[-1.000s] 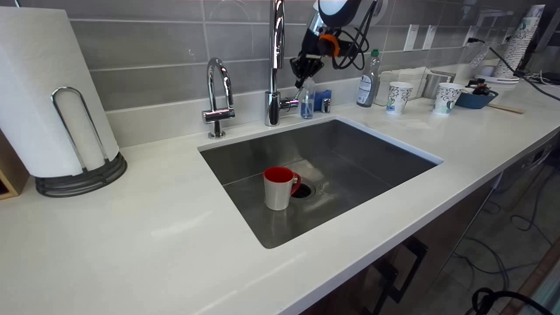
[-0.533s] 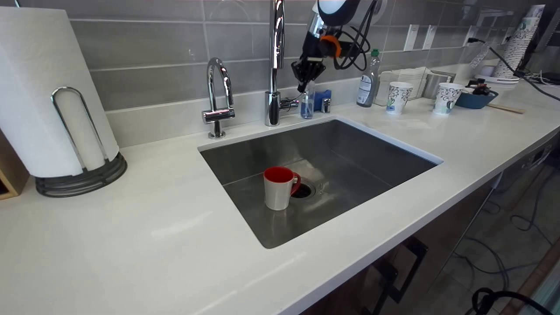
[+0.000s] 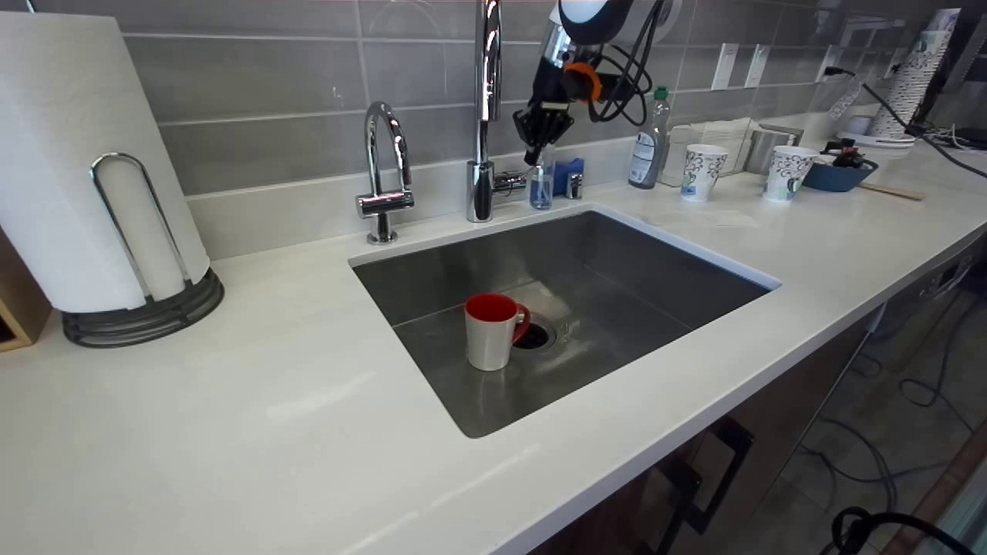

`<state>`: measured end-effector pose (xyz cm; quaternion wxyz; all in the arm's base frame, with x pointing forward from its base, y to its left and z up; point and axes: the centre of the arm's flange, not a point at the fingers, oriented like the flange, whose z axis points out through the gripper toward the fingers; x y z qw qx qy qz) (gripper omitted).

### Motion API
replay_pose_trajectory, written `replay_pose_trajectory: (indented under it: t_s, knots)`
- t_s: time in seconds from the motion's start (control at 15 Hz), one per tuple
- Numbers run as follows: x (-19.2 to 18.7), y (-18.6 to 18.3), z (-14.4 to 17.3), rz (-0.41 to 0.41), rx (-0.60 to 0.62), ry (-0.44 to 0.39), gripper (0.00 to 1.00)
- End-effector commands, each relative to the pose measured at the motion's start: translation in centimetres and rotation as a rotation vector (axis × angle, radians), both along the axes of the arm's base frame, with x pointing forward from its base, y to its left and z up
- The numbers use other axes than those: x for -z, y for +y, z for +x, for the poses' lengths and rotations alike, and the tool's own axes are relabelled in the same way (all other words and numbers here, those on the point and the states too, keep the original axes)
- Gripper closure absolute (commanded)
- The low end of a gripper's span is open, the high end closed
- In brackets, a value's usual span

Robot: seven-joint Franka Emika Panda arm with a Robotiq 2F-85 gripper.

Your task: Open the faucet on the right then close it.

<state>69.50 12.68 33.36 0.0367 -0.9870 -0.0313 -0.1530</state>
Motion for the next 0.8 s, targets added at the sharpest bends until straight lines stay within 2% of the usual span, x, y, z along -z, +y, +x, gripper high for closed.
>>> replay_pose_trajectory:
  t_s: [0.0,0.73]
  knots:
    - [-0.8,1.3,0.0,0.037,-0.027,0.012,1.0]
    - [-0.1,0.3,0.3,-0.012,0.027,0.075,1.0]
